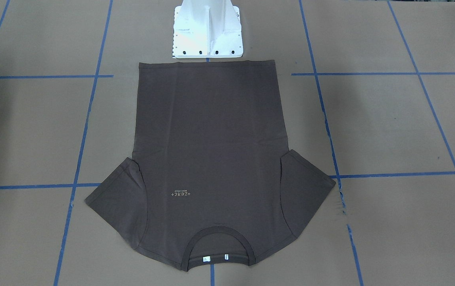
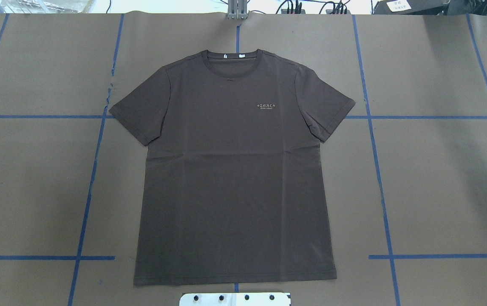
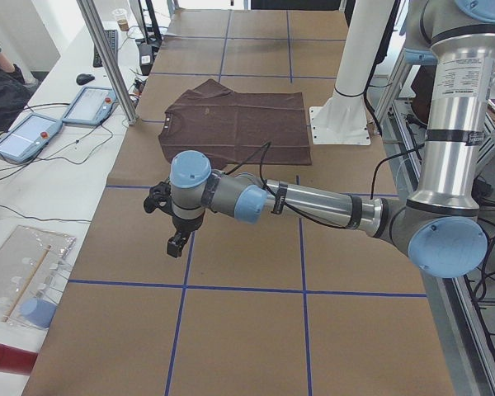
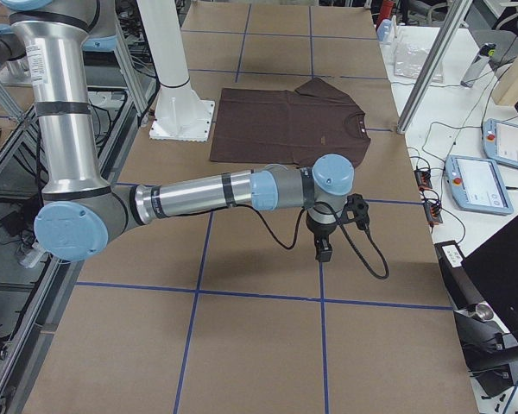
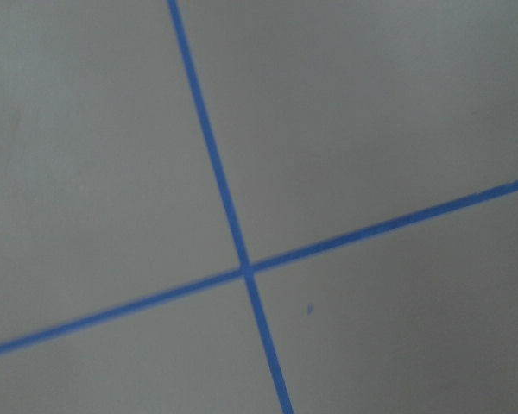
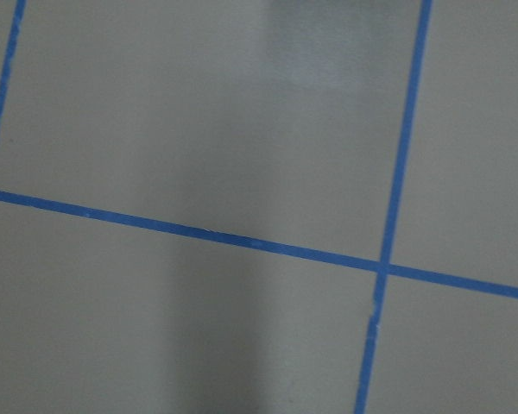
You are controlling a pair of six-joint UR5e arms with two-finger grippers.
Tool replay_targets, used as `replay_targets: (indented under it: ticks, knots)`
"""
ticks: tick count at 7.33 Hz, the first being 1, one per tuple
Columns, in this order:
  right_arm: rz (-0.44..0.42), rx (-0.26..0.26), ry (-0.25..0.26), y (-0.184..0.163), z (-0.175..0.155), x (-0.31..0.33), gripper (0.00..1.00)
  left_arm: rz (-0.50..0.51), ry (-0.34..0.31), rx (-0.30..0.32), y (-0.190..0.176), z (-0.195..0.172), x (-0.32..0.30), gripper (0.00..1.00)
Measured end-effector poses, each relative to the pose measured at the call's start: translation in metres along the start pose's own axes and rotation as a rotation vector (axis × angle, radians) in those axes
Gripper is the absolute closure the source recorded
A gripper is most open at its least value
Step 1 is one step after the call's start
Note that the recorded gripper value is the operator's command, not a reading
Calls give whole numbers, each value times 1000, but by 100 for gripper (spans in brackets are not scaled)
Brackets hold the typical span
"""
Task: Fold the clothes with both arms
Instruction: 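Move the right gripper in toward the shirt's shoulder nearest it, then grasp the sleeve nearest the right gripper and lift it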
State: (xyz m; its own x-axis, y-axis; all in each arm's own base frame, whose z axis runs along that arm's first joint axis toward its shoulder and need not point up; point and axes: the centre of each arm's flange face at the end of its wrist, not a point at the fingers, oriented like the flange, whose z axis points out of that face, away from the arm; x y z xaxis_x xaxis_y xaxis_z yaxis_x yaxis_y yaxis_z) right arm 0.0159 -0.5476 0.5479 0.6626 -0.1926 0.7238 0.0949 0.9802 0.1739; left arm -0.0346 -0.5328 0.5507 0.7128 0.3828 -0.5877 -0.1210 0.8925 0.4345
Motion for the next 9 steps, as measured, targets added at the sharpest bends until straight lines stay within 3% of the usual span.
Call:
replay_targets:
  ticks: [1,3,7,9]
  knots:
    - [-41,-12,-39,-17,25,-21,0,33,3,30,-6,-2,5,0]
    - [-25,8,-79,-54,81,-73,0,73,15,51,-16,4,12,0]
    - [51,31,-51,-136,168,-232,0,86,25,52,-27,11,17,0]
    - [118,32,-34,-147,197,-304,0,88,28,52,-28,11,18,0]
